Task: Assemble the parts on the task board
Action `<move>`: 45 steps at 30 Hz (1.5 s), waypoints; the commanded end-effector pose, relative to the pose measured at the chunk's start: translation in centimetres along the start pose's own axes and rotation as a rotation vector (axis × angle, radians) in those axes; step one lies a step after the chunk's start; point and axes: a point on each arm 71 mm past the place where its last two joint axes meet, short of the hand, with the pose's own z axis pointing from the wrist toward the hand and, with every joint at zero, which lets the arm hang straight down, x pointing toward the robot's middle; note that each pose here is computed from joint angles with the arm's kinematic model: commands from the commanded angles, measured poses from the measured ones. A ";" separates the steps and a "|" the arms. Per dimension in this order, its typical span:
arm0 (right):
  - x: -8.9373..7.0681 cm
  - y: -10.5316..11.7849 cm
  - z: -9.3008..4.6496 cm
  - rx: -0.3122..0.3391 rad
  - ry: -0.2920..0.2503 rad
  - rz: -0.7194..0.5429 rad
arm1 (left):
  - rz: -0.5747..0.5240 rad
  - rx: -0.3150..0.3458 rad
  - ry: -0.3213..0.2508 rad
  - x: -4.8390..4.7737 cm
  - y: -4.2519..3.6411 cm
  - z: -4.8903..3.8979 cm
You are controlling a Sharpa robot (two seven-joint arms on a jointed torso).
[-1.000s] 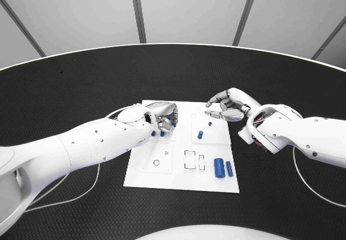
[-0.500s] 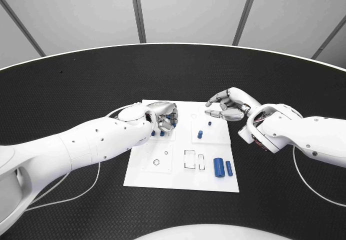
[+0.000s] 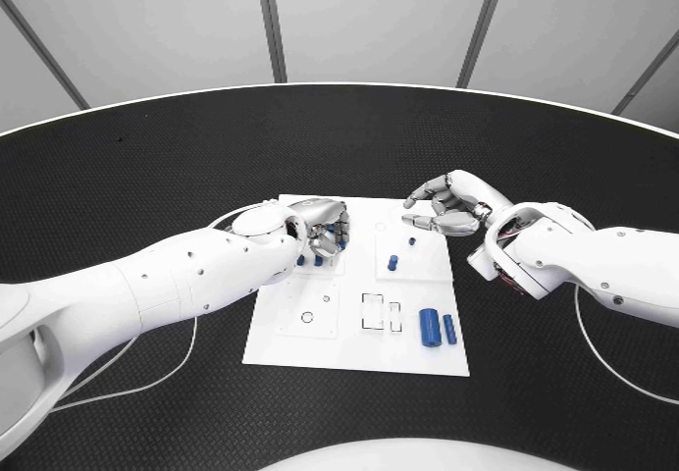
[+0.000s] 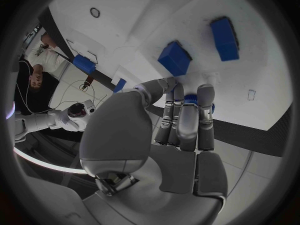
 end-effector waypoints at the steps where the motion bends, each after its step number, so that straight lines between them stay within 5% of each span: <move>1: 0.0 0.0 0.0 0.000 0.000 0.000 | -0.004 -0.001 -0.002 -0.02 0.05 0.00; 24: -0.1 -0.1 0.0 0.000 -0.003 -0.001 | -0.016 -0.022 -0.041 -0.29 0.77 -0.51; 45: -0.2 -0.3 0.1 0.003 -0.007 -0.004 | -0.027 -0.043 -0.069 -1.02 1.84 -2.01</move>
